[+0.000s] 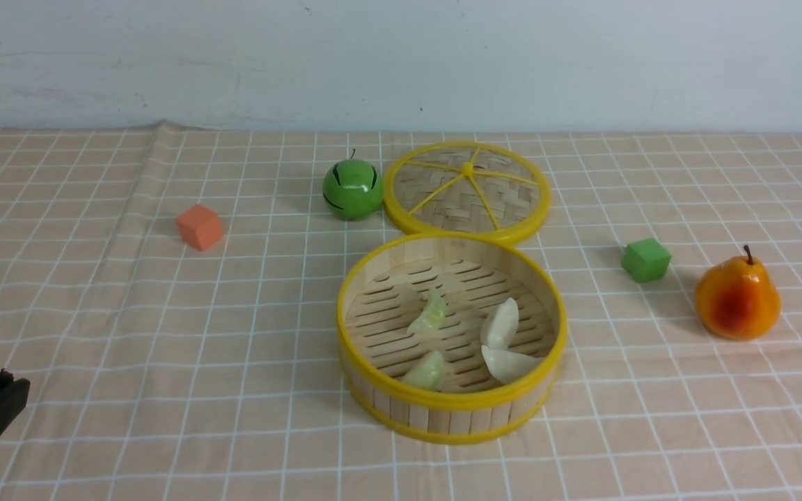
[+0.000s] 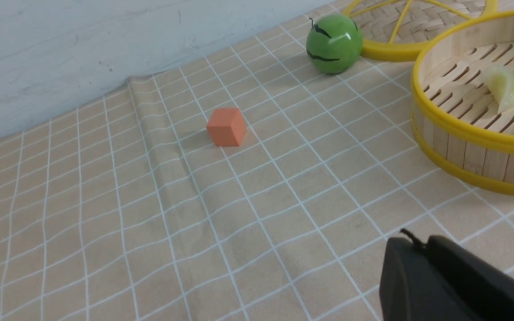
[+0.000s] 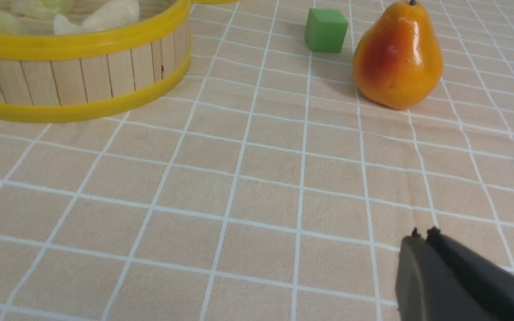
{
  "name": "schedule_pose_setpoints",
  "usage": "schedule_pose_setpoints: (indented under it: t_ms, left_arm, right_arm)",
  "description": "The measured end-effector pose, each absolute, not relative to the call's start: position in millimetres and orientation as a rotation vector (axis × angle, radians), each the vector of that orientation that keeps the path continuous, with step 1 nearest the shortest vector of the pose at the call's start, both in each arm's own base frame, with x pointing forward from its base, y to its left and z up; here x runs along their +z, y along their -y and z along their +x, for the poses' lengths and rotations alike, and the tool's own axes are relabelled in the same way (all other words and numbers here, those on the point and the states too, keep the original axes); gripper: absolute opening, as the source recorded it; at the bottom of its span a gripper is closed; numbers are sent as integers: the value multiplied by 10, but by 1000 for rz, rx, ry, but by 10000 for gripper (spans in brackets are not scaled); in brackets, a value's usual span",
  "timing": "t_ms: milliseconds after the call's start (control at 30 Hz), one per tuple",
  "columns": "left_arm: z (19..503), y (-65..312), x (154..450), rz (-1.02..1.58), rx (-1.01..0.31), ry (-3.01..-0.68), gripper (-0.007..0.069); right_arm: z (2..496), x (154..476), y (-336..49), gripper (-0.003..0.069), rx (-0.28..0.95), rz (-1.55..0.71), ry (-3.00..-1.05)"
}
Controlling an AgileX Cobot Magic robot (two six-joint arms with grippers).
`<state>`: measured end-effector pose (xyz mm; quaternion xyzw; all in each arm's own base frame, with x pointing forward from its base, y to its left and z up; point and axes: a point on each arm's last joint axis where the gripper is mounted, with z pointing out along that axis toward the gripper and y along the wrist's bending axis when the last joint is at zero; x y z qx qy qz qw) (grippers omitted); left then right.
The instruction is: Put the dumplings into the steamer on the table with the brown tablecloth.
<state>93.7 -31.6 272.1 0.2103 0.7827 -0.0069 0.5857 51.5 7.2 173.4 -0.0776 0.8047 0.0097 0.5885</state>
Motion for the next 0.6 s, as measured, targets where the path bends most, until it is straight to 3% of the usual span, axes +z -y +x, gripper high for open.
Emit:
schedule_pose_setpoints:
  t_ms: [600]
  left_arm:
    - [936,316,2706,493,-16,-1827,50]
  right_arm:
    - [515,1734,-72,18,21,-184,-1874]
